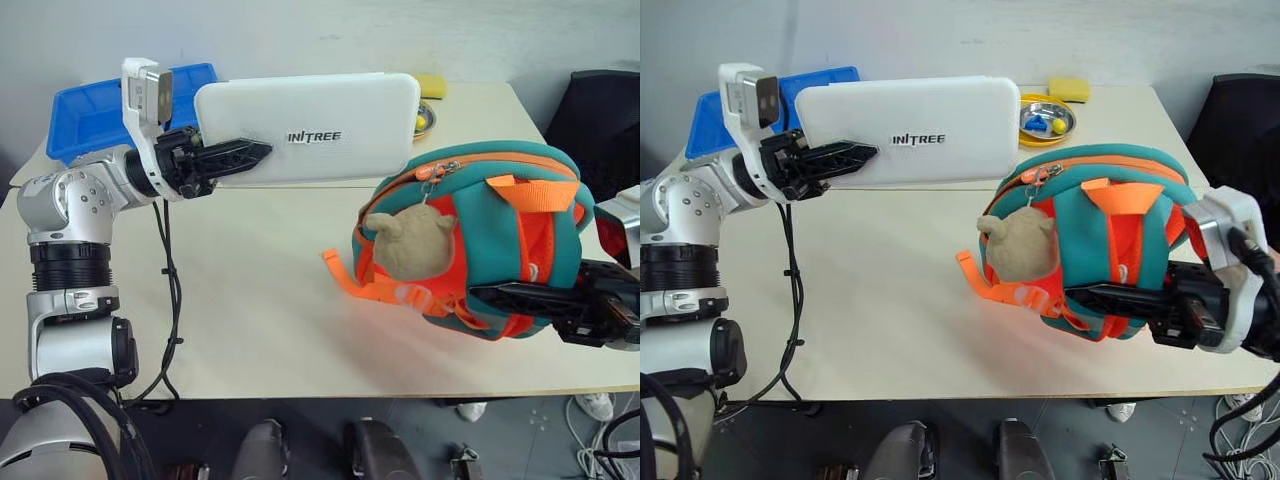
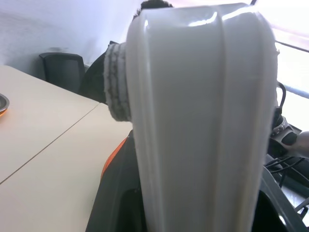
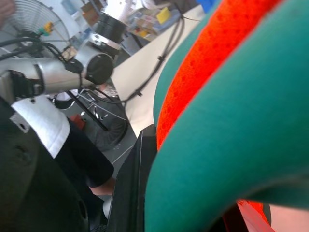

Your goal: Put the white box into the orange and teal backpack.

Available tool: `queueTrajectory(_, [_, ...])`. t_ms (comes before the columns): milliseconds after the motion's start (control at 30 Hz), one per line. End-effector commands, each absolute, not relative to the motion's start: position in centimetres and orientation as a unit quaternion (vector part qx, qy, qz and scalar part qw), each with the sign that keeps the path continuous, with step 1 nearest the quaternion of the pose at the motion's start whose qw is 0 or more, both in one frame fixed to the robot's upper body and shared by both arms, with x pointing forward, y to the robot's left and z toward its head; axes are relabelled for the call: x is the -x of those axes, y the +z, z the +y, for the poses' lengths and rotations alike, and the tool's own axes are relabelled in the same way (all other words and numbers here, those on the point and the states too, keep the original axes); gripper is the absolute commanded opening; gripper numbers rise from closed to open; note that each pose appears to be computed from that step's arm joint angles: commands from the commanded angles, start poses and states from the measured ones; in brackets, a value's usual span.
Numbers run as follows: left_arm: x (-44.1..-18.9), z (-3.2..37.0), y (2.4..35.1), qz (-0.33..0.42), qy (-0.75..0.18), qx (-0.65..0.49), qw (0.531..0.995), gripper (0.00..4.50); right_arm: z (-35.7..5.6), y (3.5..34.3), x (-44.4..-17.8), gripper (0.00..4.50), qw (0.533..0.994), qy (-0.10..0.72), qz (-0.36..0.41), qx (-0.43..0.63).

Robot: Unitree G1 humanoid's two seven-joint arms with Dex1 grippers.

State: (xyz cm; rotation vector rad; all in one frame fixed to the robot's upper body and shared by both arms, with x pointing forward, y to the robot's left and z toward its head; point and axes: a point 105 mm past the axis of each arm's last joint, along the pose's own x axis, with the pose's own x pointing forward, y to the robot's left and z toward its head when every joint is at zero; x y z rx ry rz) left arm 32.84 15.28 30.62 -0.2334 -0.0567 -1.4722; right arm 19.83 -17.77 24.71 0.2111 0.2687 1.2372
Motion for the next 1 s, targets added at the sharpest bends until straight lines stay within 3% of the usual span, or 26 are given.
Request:
queueTrajectory(33, [-32.1, 15.6, 31.8, -0.053, -0.683, 0.08, 0.724, 1.31, -18.1, 25.2, -19.7, 0.03, 0.811, 0.569, 0.103, -0.082])
queueTrajectory(333, [-33.3, 13.8, 29.0, -0.029, -0.692, 0.012, 0.721, 1.31, -18.0, 24.9, -19.9, 0.03, 0.808, 0.574, 0.103, -0.086])
queueTrajectory(500, [-35.2, 12.4, 30.5, -0.074, -0.674, 0.013, 0.735, 1.31, -17.9, 25.1, -18.7, 0.03, 0.794, 0.591, 0.116, -0.084])
queueTrajectory(833, [-35.1, 12.0, 30.6, -0.063, -0.698, -0.021, 0.713, 1.31, -17.5, 25.3, -18.0, 0.03, 0.786, 0.603, 0.116, -0.077])
queueTrajectory(1000, [-35.3, 10.3, 28.3, -0.046, -0.706, -0.098, 0.7, 1.31, -17.2, 26.1, -17.8, 0.03, 0.779, 0.613, 0.111, -0.071])
